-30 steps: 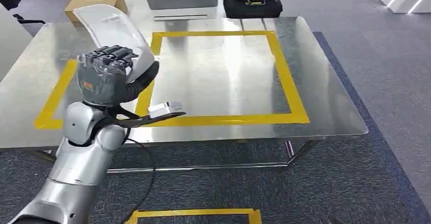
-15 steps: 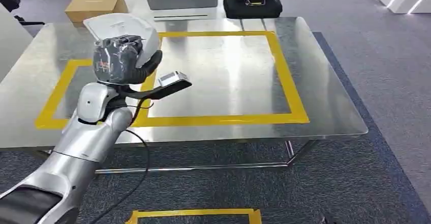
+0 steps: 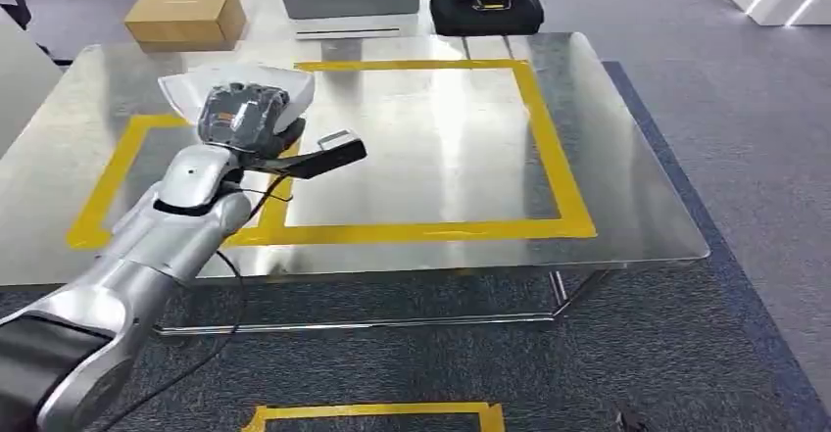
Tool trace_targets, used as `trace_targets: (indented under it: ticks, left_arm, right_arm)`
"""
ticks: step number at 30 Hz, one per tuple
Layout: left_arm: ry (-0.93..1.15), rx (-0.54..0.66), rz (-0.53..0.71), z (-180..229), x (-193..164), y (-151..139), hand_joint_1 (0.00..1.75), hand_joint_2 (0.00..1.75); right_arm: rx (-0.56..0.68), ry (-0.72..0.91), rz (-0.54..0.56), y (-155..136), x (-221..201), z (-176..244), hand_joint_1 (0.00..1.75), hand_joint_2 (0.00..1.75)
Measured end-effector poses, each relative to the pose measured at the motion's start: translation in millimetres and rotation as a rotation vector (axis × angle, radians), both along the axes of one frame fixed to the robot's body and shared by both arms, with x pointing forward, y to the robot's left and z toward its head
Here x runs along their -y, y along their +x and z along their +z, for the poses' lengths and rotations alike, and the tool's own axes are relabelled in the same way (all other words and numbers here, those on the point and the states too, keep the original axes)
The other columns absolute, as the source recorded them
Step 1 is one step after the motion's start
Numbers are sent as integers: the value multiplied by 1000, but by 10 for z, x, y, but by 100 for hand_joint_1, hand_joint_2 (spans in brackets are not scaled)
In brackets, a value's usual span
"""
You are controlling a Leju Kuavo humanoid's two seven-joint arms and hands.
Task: Take the parts from the cabinet and place them on the table.
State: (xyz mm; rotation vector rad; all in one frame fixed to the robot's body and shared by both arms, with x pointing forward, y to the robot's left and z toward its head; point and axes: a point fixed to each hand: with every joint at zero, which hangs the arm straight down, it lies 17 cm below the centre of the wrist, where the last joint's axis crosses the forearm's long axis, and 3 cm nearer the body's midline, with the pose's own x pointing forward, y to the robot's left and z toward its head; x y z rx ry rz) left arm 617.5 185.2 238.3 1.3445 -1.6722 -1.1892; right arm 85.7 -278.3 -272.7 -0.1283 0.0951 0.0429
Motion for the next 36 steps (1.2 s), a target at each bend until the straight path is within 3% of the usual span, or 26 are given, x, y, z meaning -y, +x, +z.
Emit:
trace_targets:
  ticks: [16,22,27,36]
  left_arm:
    - [205,-255,68,-729,-159,38,175,175]
    - [237,-294,68,-847,-163,19,175,175]
    - [319,-409,107,-1090,-243,-11,175,175]
    - [373,-452,126,-1236,-282,-54,175,175]
  right_arm:
    - [13,-2,19,99,7,16,0,175]
    - [15,-1,20,112,5,18,0,175]
    - [17,-3,30,128,12,21,0,175]
    - [12,-7,36,123,26,23,0,175]
